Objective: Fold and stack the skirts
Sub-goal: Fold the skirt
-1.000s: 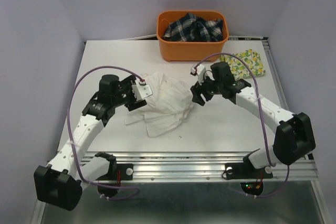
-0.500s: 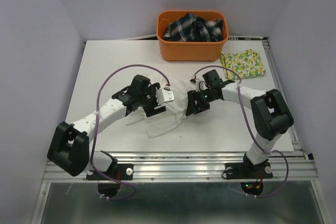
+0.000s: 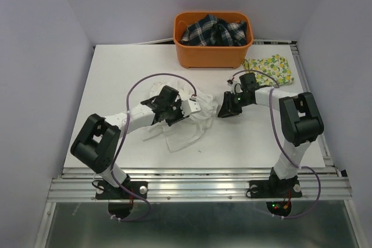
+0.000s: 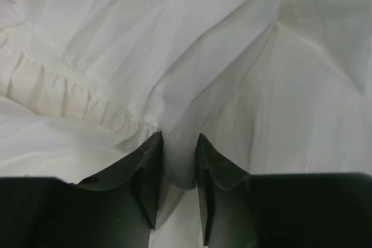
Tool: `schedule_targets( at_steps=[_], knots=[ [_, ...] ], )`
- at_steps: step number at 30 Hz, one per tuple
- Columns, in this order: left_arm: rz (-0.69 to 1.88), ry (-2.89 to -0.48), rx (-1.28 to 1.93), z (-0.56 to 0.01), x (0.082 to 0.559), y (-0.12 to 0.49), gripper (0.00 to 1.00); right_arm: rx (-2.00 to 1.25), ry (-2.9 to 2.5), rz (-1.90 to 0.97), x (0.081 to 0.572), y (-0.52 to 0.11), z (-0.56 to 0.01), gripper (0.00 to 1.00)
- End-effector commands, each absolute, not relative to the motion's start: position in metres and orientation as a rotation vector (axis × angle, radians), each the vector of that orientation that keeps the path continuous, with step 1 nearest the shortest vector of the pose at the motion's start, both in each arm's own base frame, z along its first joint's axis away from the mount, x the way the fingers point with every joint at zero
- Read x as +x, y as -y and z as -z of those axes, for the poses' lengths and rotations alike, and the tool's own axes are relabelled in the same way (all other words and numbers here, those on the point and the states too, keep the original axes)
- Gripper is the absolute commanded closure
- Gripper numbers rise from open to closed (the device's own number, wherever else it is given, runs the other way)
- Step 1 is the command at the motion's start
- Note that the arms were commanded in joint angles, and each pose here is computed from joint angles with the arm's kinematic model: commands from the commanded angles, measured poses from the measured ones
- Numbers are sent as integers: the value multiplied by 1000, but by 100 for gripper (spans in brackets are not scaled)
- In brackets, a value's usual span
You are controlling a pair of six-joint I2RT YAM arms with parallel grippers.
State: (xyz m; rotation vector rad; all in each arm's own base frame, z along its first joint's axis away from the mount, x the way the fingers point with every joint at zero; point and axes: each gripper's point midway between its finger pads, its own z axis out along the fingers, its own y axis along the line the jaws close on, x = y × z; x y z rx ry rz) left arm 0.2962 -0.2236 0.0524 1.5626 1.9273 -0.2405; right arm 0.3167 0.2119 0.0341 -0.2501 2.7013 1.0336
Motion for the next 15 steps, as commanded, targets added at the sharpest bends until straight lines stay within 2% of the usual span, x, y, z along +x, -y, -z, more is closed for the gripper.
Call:
schedule_targets(
  at_steps=[1, 4, 6, 9, 12, 15],
  knots=[
    [253, -1897, 1447, -80, 318, 241, 70, -204, -2584, -1022, 355, -197, -56, 69],
    [354, -1857, 1420, -98, 312, 255, 80, -180, -2574, -1076, 346, -197, -65, 64],
    [396, -1857, 1382, -109, 310, 259, 86, -161, -2570, -1160, 333, -203, -74, 45],
    [442, -1871, 1357, -119, 309, 263, 96, -96, -2544, -1324, 321, -215, -88, 26],
    [496, -1917, 1329, -120, 308, 264, 100, -41, -2534, -1419, 312, -223, -89, 21],
    [538, -1965, 1290, -121, 314, 259, 100, -61, -2555, -1444, 303, -233, -86, 20]
  ],
)
